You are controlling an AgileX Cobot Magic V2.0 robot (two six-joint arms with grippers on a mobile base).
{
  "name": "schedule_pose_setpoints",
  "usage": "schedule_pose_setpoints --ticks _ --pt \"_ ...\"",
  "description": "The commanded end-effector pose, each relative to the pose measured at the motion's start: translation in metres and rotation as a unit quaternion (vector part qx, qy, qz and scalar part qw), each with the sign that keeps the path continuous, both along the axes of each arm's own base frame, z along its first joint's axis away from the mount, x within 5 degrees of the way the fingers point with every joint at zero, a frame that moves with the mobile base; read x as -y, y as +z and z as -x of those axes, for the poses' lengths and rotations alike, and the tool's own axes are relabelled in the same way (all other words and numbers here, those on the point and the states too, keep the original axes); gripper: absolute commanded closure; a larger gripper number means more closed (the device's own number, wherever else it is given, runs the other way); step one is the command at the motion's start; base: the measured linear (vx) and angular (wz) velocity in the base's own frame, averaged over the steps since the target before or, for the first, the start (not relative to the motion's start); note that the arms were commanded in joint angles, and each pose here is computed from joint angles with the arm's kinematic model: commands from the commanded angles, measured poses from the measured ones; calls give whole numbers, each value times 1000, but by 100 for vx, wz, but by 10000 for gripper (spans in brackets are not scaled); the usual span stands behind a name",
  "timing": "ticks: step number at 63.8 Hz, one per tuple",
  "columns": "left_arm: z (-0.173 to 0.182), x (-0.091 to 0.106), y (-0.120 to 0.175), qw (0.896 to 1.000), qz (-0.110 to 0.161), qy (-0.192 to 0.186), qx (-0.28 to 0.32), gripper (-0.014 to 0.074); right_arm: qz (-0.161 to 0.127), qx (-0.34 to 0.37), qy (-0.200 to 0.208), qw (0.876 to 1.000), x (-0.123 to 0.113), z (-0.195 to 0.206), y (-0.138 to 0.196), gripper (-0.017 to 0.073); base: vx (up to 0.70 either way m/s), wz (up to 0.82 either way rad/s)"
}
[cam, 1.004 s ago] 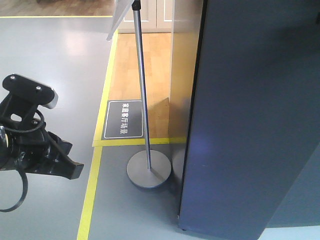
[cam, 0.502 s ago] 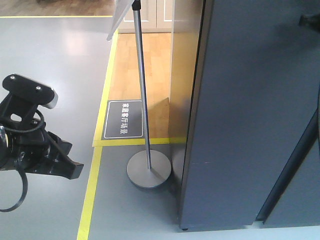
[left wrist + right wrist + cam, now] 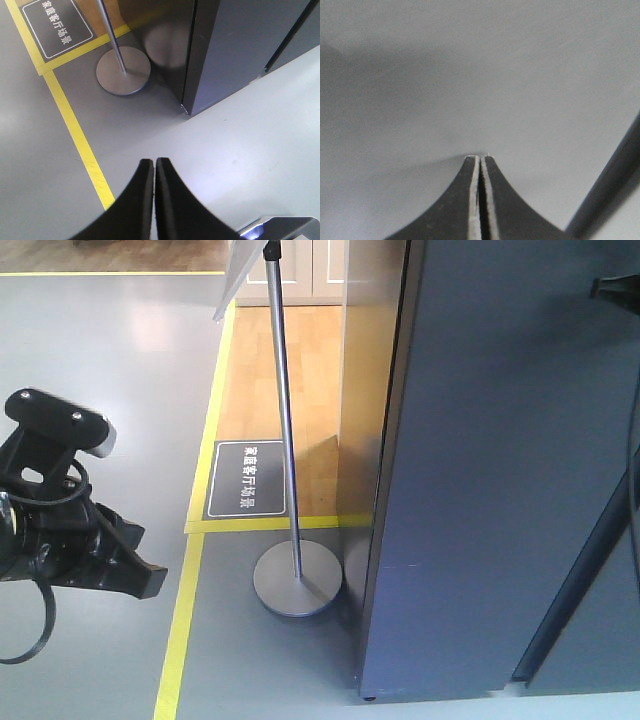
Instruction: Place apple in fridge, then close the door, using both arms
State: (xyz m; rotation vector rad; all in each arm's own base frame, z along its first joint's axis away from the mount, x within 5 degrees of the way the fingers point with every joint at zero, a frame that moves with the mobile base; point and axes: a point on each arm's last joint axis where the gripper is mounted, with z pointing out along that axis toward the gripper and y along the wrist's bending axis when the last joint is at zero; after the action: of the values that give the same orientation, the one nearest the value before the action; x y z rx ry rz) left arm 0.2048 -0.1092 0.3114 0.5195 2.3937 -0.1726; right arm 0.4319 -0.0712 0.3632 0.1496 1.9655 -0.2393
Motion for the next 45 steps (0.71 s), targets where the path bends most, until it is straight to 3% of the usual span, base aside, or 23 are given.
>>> schedule_pose_setpoints --ticks 1,28,38,45 --pt "0 0 14 999 24 2 36 600 36 41 31 998 -18 27 37 563 0 0" --pt "0 0 14 999 24 2 36 600 8 -34 124 992 -86 147 -8 563 0 0" --pt "0 0 14 999 24 2 36 600 0 -74 140 987 -97 199 -14 563 0 0" --pt "0 0 14 999 24 2 36 600 -27 -76 138 987 -97 237 -15 563 0 0"
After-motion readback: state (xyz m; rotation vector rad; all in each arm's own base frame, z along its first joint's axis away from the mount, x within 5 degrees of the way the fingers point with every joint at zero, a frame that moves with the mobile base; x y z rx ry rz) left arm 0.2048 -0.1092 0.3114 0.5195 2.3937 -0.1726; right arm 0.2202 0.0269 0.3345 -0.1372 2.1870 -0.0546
